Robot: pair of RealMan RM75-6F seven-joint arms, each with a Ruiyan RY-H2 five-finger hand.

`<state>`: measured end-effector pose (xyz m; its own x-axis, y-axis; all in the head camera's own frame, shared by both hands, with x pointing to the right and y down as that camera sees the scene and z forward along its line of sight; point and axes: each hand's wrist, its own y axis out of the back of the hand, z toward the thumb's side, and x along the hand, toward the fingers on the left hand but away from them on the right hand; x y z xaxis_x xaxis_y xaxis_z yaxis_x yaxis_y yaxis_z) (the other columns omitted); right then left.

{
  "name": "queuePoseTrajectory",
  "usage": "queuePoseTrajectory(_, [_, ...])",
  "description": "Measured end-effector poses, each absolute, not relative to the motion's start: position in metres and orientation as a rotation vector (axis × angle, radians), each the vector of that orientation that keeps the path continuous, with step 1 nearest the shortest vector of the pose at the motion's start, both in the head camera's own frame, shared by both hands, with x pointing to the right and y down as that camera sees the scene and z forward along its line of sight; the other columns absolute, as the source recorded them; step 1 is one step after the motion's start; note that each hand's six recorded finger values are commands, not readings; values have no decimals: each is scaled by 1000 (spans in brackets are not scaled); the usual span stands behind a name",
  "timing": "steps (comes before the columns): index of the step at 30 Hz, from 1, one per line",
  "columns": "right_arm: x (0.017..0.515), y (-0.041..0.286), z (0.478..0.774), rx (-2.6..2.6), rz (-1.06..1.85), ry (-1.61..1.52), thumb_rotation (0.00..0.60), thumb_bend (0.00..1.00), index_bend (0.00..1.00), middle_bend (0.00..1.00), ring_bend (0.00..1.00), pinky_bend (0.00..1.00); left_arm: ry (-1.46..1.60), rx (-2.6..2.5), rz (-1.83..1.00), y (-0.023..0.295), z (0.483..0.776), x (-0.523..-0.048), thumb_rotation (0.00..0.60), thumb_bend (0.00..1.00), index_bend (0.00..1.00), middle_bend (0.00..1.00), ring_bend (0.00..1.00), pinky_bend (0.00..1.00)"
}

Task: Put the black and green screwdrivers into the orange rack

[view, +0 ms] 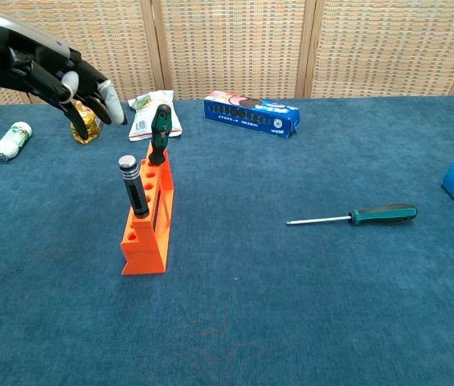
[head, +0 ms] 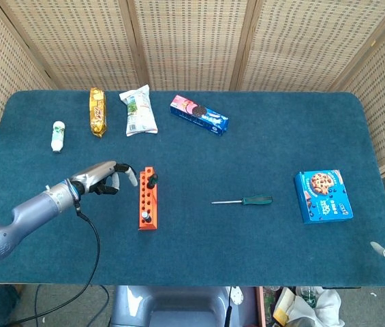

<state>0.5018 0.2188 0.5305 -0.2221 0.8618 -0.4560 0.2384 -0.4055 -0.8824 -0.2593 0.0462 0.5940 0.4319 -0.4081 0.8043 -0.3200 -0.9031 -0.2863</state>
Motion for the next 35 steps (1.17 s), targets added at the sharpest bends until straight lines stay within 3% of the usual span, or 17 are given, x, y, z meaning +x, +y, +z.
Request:
queuePoseTrajectory(3, [501,219,531,-1551,1671,-1311,600,0,0,0,0,0,699,-2541,-1476,42,583,-271,600,1000,373,206,153,181])
queuePoseTrajectory(6, [501,219,530,-1553,1667,-1311,600,0,0,0,0,0,736,-2499,-1472,41,573,-284,600,1000,299,49,34,29])
queuePoseTrajectory(8, [500,219,529,-1553,1663,-1313,600,0,0,0,0,0,774,-2467,-1456,41,568,-294,600,951,214,1,0,0])
queuePoseTrajectory(10, [500,219,529,-1555,1660,-1316,600,0,0,0,0,0,816,-2432,-1438,41,563,-304,600,741,95,0,0,0])
queuePoseTrajectory(12, [500,219,528,-1556,1657,-1317,600,0,0,0,0,0,873,-2384,-1414,42,559,-318,600,355,8,0,0,0])
queuePoseTrajectory(14, [499,219,528,-1559,1654,-1316,600,0,0,0,0,0,937,-2325,-1391,44,555,-334,600,119,0,0,0,0])
queuePoseTrajectory(15, [499,220,527,-1560,1651,-1315,600,0,0,0,0,0,966,-2296,-1382,46,553,-342,600,45,0,0,0,0])
queuePoseTrajectory(17, [497,220,527,-1564,1645,-1312,600,0,0,0,0,0,1037,-2221,-1360,52,550,-362,600,1,0,0,0,0])
queuePoseTrajectory(23, [494,221,527,-1569,1635,-1298,600,0,0,0,0,0,1209,-1984,-1324,86,542,-421,600,0,0,0,0,0])
queuePoseTrajectory(29, [492,222,525,-1550,1618,-1290,600,0,0,0,0,0,1273,-1757,-1430,158,542,-479,600,0,0,0,0,0])
queuePoseTrajectory(35, [489,225,522,-1523,1595,-1283,600,0,0,0,0,0,1224,-1633,-1491,191,536,-490,600,0,0,0,0,0])
